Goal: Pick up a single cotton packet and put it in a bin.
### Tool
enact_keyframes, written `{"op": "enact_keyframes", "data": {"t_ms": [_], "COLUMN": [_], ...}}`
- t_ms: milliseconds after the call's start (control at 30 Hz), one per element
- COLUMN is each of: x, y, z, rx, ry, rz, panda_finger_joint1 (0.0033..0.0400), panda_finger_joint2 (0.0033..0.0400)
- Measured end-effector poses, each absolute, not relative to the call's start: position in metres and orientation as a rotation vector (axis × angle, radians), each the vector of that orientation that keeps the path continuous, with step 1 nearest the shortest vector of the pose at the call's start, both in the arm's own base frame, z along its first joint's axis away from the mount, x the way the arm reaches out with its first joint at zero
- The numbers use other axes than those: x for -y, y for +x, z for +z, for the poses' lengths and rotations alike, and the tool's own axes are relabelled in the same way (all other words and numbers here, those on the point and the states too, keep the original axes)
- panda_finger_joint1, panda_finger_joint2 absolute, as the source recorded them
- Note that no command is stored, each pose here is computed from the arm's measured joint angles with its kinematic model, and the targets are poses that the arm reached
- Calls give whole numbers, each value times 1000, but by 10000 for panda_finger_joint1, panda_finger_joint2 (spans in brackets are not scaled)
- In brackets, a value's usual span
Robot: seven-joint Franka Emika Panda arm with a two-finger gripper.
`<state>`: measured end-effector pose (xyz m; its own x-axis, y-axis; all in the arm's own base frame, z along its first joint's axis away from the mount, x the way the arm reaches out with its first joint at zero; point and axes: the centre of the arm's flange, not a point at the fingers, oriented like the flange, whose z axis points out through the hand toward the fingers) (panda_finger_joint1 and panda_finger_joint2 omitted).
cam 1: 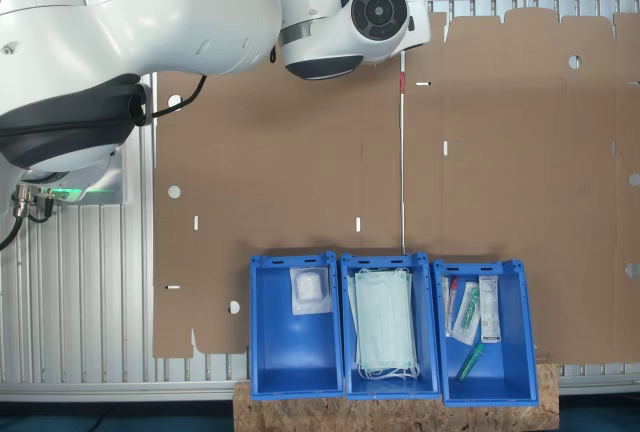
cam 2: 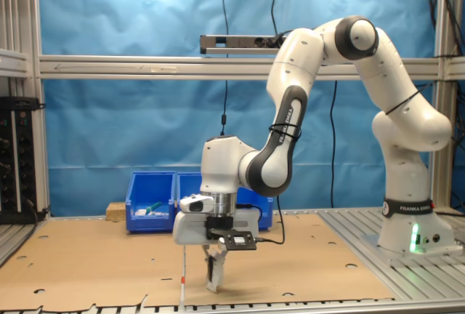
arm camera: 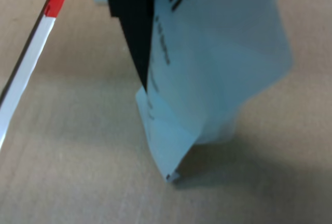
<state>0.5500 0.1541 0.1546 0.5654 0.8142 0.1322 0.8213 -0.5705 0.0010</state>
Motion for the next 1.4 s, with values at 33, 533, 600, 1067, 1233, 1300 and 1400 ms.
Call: {"op": "enact_keyframes", "data": {"t_ms": [33,533,600,1067,1233,1300,1400], "x": [-154,-152,-151,-119,-96,-86,-70], "y": [550,553,554,548,540,537,533], "z": [155,202,216,323,355,367,381], "rx": [1425,1434,1435,1390,1375,1377,1384], "ry": [-2725,-2723,-2724,-2758,-2781,-2795,-2818], "rz": [-182,-147,-144,-69,-18,4,37], "panda_finger_joint1": [63,63,63,63,63,63,63], "panda_finger_joint2": [63,63,63,63,63,63,63]}}
